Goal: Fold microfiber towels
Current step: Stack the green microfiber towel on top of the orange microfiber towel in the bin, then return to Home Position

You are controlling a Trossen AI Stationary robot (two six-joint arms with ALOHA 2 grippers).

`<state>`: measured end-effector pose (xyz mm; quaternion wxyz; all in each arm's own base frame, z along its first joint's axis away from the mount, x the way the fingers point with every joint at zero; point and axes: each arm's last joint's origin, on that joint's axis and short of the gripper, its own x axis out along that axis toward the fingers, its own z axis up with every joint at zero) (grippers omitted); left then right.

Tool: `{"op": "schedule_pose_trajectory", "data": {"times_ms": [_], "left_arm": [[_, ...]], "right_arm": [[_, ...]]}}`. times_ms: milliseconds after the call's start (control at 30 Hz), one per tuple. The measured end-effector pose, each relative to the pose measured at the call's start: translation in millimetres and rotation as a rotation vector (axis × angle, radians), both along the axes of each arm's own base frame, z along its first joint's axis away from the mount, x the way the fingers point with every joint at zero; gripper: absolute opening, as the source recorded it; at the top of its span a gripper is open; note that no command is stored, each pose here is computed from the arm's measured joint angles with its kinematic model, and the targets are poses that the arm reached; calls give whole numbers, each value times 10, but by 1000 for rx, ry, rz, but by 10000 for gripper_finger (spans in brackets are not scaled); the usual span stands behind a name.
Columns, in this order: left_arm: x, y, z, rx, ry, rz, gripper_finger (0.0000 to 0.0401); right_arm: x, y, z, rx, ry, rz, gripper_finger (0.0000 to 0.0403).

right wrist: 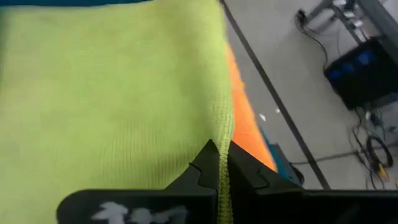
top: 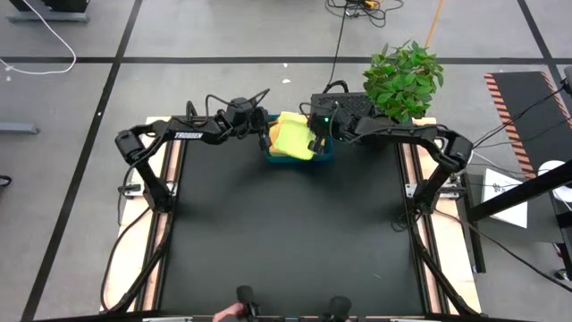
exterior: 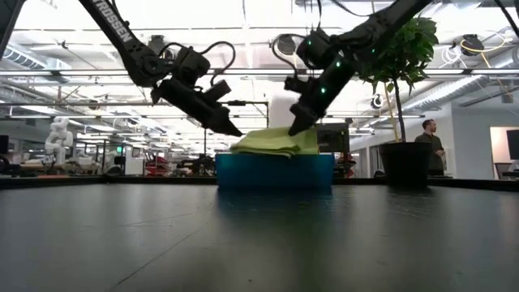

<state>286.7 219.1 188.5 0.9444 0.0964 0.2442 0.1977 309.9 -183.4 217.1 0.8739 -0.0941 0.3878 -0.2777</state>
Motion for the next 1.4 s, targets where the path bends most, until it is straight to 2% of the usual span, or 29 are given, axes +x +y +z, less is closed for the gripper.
{"op": "schedule_pose_trajectory", "data": {"times_ms": [133,267,567,700,800,900,1033,1133,1233,1400], "left_arm": [[-52,82,-7,4,-5,33,43],[-70,98,-13,-8,-3,33,50],[-61,72,34,-26,-29,28,118],[-144,-4,307,-37,-89,40,146],[-267,-167,661,-48,-163,-18,152],[-464,-441,1075,-66,-248,-126,135],[-791,-932,1424,-103,-292,-274,70],[-984,-1292,1422,-96,-315,-380,14],[-1210,-1549,1349,-85,-354,-419,11],[-1577,-1791,1179,-82,-441,-410,4]], "right_arm": [[-63,-131,21,-6,-34,-30,12],[-92,-202,14,-3,-70,-10,42],[-71,-220,86,-16,-143,22,136],[-94,-91,304,-27,-210,32,166],[-138,144,605,-64,-279,91,172],[-259,476,930,-93,-348,168,168],[-562,983,1184,-87,-433,282,154],[-832,1291,1142,-61,-482,359,143],[-1135,1510,981,-62,-503,391,133],[-1608,1704,674,-10,-603,348,119]]}}
